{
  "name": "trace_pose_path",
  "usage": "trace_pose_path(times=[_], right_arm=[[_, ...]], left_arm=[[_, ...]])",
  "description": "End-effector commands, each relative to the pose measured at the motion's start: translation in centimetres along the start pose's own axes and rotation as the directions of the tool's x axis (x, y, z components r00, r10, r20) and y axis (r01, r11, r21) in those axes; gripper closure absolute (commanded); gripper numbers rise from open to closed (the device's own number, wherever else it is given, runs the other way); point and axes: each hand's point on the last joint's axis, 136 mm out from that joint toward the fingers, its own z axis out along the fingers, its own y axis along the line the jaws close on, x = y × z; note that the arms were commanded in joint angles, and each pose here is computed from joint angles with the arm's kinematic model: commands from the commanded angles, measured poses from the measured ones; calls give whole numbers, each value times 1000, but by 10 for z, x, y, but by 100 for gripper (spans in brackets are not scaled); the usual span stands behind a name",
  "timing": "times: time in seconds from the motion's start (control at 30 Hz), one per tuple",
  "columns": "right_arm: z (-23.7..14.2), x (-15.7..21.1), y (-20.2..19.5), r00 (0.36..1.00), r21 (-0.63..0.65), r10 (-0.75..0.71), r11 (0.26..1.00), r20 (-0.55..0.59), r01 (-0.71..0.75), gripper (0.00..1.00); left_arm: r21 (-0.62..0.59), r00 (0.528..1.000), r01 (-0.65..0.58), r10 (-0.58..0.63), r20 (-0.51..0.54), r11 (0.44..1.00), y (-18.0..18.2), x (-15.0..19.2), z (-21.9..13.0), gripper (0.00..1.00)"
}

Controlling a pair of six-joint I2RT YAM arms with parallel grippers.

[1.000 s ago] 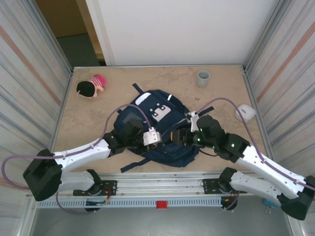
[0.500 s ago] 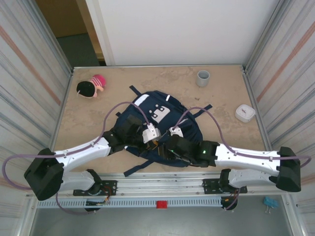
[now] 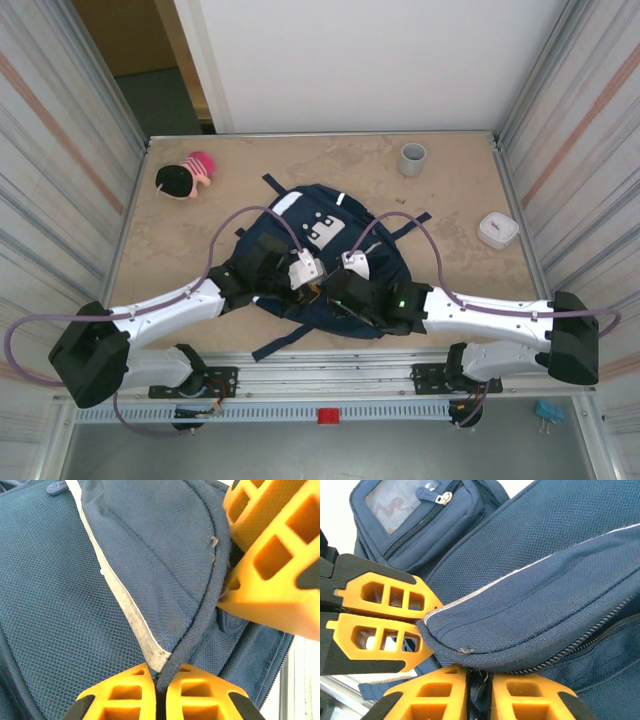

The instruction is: Pack books, pencil case, and school supplies into a backpack

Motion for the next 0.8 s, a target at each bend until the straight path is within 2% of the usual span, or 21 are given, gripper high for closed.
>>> trace_pose_path(times=[0.0,0.27,0.57,0.77], right_arm=[[-9,-19,-22,997,101,10,995,80,-18,87],[-17,-25,-13,997,39,25,999,73,-28,89],[-1,-24,-12,999,73,16,997,47,-19,77],[-2,-28,-13,999,89,-14,996,40,11,88]], left_arm=[[14,998,-2,1,63,1000,-4,-25,-9,100],[44,996,15,-18,82,999,-7,-28,-6,100],[79,992,7,-17,126,997,-12,-41,-9,100],[35,994,7,-11,112,999,-7,-38,-12,100]])
